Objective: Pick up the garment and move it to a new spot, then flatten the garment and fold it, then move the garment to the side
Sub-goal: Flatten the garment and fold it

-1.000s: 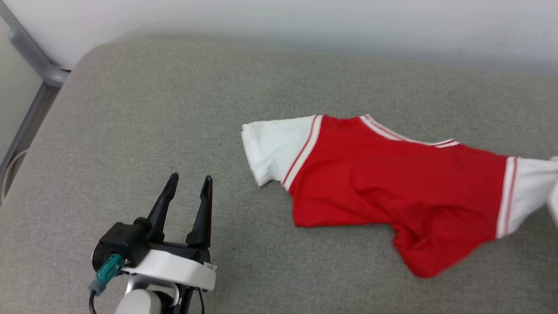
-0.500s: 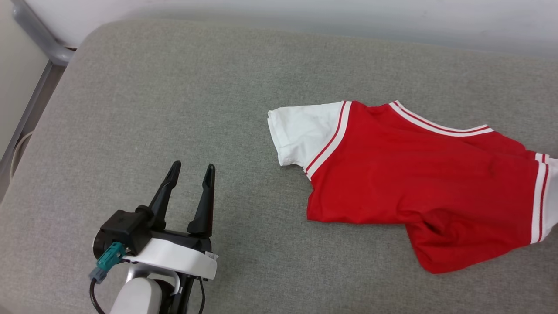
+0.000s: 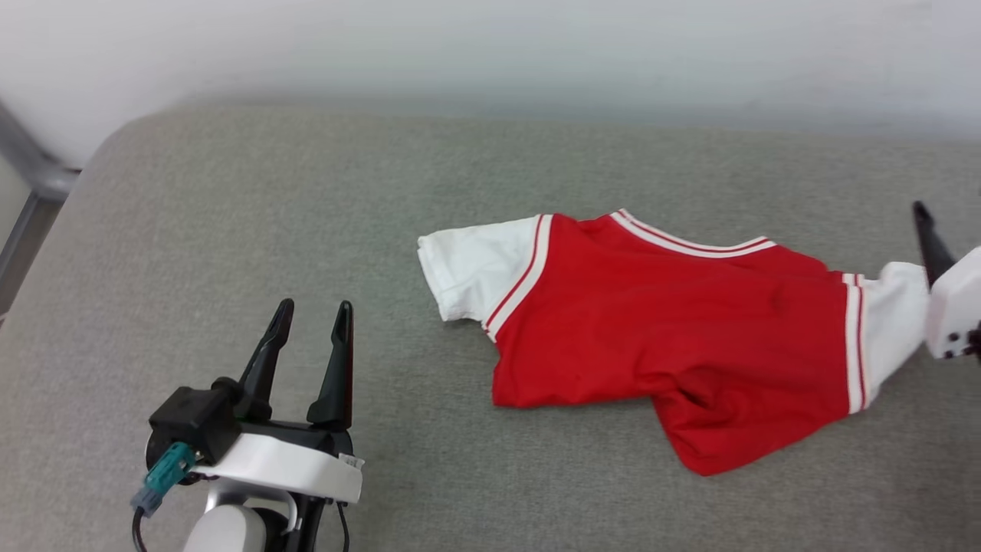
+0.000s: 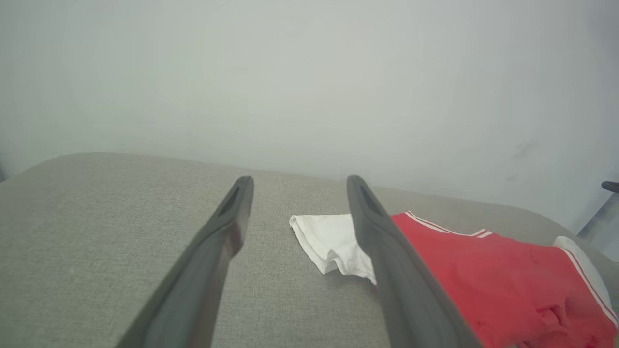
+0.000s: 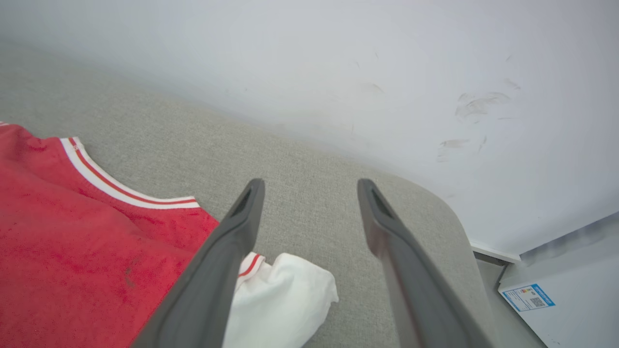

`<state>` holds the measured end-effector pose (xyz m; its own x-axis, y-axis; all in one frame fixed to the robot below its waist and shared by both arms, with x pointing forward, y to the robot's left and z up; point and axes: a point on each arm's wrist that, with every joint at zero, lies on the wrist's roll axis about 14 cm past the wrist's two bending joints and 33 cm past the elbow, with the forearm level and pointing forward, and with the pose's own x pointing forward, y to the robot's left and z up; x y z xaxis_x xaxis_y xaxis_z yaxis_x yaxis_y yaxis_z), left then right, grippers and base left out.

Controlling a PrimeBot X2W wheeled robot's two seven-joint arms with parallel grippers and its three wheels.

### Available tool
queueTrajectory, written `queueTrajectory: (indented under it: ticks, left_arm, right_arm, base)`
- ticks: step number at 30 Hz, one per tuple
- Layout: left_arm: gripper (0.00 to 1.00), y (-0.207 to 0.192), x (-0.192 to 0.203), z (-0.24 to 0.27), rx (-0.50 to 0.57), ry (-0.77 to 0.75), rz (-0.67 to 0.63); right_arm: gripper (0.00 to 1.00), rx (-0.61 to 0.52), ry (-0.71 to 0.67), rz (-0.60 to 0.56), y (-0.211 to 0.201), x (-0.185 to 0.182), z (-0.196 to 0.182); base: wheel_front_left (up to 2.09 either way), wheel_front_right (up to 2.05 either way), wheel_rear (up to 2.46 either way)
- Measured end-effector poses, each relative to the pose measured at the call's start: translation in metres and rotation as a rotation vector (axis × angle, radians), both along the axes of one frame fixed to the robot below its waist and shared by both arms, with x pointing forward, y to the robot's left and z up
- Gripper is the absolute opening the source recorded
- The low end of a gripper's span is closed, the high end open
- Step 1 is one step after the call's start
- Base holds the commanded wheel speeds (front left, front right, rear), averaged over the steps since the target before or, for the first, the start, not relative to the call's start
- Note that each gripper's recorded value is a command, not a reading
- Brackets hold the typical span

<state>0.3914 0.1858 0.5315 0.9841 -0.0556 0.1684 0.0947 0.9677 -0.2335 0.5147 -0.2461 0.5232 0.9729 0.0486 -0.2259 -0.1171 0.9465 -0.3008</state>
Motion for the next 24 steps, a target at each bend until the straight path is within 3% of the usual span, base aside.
queueTrajectory:
  ticks: [5, 12, 21, 24]
  left_arm:
    - [1.00, -0.014, -0.001, 0.006, -0.028, -0.018, -0.037]
    - [1.00, -0.034, -0.003, -0.001, -0.066, 0.004, -0.097]
    - [1.00, -0.055, 0.013, -0.021, -0.066, 0.073, -0.192]
    - [1.00, -0.060, 0.033, -0.031, -0.005, 0.150, -0.256]
  right_arm:
    - [1.00, 0.167, -0.170, -0.002, 0.011, -0.028, 0.023]
    - [1.00, 0.351, -0.305, -0.054, 0.022, -0.075, 0.022]
    - [1.00, 0.410, -0.375, -0.111, 0.017, -0.098, 0.028]
    - [1.00, 0.404, -0.379, -0.132, 0.010, -0.098, 0.028]
  base:
    - [0.00, 0.00, 0.00]
    - [0.00, 0.00, 0.00]
    - [0.00, 0.00, 0.00]
    - [0.00, 0.00, 0.00]
